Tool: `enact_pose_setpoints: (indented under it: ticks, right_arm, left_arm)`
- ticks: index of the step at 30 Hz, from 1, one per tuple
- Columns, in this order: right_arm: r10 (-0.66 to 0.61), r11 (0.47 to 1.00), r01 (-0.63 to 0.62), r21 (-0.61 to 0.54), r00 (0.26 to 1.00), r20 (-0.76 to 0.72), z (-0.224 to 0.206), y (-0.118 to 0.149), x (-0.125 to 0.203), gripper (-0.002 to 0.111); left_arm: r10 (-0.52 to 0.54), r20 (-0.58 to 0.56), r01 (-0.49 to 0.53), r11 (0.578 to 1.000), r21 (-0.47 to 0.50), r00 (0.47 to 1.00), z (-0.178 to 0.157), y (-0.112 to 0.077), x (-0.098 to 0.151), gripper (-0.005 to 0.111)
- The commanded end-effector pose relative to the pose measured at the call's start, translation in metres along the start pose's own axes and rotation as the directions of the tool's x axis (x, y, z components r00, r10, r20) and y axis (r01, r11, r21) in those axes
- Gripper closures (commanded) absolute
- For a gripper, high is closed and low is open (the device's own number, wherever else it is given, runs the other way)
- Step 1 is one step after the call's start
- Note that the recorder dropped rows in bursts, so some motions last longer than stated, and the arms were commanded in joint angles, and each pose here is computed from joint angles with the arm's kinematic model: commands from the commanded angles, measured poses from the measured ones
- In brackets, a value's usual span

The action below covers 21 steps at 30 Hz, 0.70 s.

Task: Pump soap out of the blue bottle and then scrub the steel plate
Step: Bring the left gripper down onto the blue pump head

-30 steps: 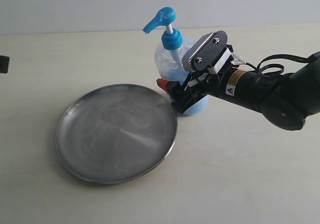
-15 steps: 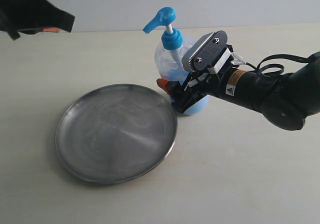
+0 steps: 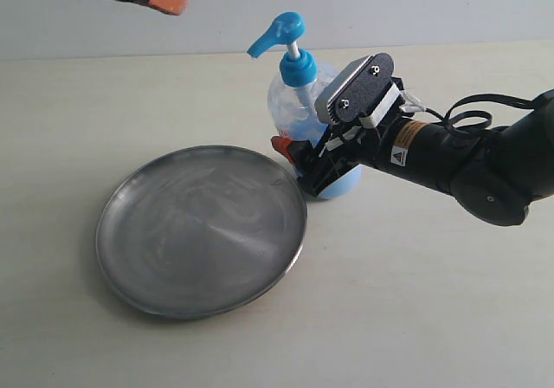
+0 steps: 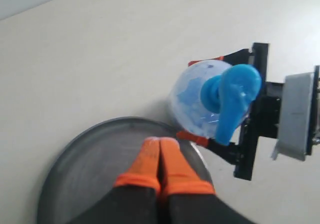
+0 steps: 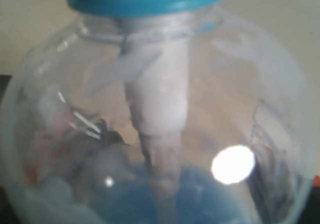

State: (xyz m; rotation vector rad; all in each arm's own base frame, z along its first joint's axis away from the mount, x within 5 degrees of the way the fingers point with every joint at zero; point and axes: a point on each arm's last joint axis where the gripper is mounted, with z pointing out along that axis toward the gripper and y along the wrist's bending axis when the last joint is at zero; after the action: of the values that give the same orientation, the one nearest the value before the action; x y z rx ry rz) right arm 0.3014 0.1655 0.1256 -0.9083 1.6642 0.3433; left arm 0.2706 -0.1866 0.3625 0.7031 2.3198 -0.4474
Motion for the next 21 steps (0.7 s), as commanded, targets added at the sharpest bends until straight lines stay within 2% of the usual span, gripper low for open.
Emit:
enact_pose_setpoints:
  ticks: [1,9,15,19,21]
  right_arm:
    - [-0.013,1.000,0.012,0.010,0.998,0.060,-0.002,-0.002,-0.009,0.108]
    - [-0.013,1.000,0.012,0.010,0.998,0.060,-0.002,-0.002,-0.009,0.108]
    - [-0.014,1.000,0.013,0.008,0.998,0.062,-0.002,-0.002,-0.009,0.108]
    - [-0.014,1.000,0.013,0.008,0.998,0.062,-0.002,-0.002,-0.009,0.108]
    - [-0.014,1.000,0.013,0.008,0.998,0.062,-0.002,-0.002,-0.009,0.108]
  left_arm:
    - [0.000,0.013,-0.001,0.997,0.074,1.000,0.005,-0.008,-0.012,0.107]
    - [0.010,-0.009,-0.009,0.996,0.087,1.000,0.024,-0.007,-0.023,0.107]
    - [0.003,-0.007,-0.002,0.993,0.116,1.000,0.024,-0.010,-0.031,0.107]
    - [0.003,0.009,-0.004,0.988,0.154,1.000,0.020,-0.015,-0.036,0.107]
    - [0.025,0.007,-0.026,0.985,0.169,1.000,0.022,-0.024,-0.035,0.107]
